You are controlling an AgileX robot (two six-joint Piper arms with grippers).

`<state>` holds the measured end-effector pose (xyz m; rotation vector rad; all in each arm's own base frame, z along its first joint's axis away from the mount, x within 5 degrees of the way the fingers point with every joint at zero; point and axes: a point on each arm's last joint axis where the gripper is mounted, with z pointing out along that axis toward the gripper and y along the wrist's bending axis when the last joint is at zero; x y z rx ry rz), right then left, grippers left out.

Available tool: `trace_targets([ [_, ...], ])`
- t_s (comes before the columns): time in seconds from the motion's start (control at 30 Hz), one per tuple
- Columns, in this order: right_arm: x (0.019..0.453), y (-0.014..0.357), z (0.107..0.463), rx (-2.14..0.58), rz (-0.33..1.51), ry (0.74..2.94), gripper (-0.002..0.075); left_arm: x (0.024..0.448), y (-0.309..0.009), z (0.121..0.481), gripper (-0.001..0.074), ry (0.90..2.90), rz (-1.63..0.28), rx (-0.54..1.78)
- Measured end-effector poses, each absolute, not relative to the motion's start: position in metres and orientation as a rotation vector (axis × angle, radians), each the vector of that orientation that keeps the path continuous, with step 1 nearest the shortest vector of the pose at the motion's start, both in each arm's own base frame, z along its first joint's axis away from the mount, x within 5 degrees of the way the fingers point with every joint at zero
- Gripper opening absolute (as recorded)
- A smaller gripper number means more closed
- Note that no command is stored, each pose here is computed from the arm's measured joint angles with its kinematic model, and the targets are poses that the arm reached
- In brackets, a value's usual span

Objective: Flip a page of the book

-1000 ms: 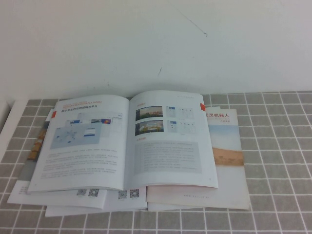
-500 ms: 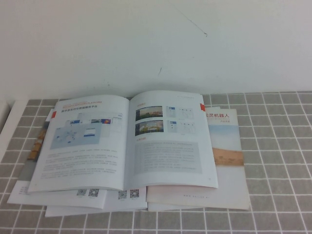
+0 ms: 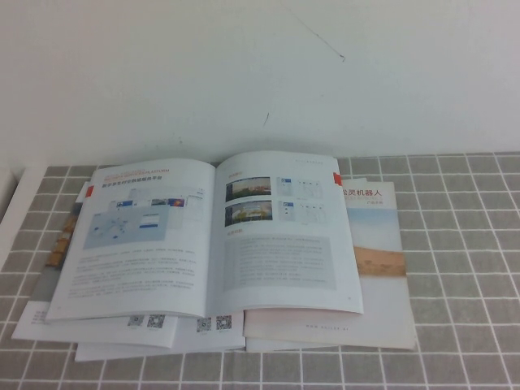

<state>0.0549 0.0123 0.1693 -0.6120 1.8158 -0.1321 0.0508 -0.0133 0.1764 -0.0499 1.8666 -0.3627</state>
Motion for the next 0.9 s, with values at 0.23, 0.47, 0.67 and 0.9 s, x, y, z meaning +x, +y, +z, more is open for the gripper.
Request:
trace_targets([
  [0.23,0.053,-0.002,0.171,-0.372,-0.305,1.842,-0.0001,0.052,-0.003,0.176,-0.0004,1.843,-0.231,-0.226],
  [0.47,0.053,-0.003,0.171,-0.343,-0.327,1.851,-0.0001,0.052,0.004,0.176,-0.0004,1.819,-0.135,-0.352],
  [0.67,0.053,-0.003,0.171,-0.343,-0.327,1.851,-0.0001,0.052,0.004,0.176,-0.0004,1.818,-0.13,-0.358],
  [0.9,0.053,-0.003,0.171,-0.343,-0.327,1.851,-0.0001,0.052,0.004,0.176,-0.0004,1.818,-0.13,-0.358],
])
